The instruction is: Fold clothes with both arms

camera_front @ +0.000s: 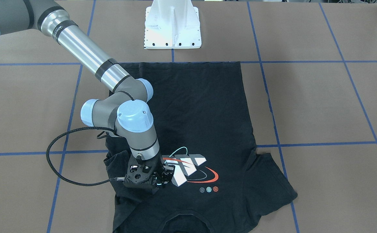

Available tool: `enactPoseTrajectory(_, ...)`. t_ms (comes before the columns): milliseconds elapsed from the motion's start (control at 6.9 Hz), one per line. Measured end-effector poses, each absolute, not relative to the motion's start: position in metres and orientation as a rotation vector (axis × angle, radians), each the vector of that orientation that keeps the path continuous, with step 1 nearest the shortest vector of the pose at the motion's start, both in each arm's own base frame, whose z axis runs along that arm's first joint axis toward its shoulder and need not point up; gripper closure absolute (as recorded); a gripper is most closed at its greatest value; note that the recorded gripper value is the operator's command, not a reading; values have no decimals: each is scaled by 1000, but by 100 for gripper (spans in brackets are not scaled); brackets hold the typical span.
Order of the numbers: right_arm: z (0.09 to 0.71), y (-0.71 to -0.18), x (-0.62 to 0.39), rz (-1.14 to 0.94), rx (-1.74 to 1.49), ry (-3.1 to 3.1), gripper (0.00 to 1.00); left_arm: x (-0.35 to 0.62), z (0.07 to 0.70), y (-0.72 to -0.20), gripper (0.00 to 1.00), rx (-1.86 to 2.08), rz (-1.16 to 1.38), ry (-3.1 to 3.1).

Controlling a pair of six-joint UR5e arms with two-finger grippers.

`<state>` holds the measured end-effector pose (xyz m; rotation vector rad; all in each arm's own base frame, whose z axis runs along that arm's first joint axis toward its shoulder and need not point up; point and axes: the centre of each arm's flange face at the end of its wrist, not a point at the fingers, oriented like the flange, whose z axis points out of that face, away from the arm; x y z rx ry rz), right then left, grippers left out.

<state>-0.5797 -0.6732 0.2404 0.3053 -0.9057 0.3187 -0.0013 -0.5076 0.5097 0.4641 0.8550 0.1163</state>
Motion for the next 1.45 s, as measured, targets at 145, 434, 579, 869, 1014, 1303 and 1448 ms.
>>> enactPoseTrajectory(145,230,-670,-572,326,283,-946,1,9,487,-526,1,473,95,877)
enactPoseTrajectory(434,240,-646,-528,328,225,-1043,1,76,433,-563,1,450,100,950)
enactPoseTrajectory(579,263,-629,-494,315,183,-1080,1,124,414,-582,0,419,133,981)
enactPoseTrajectory(869,316,-602,-414,290,89,-1127,1,188,413,-616,6,399,185,1015)
enactPoseTrajectory(1014,340,-580,-381,283,69,-1138,1,211,435,-643,12,403,177,1039)
enactPoseTrajectory(1303,365,-543,-342,281,65,-1143,1,266,457,-697,30,447,131,1026)
enactPoseTrajectory(1448,369,-535,-335,282,66,-1143,1,290,460,-712,40,501,103,972)
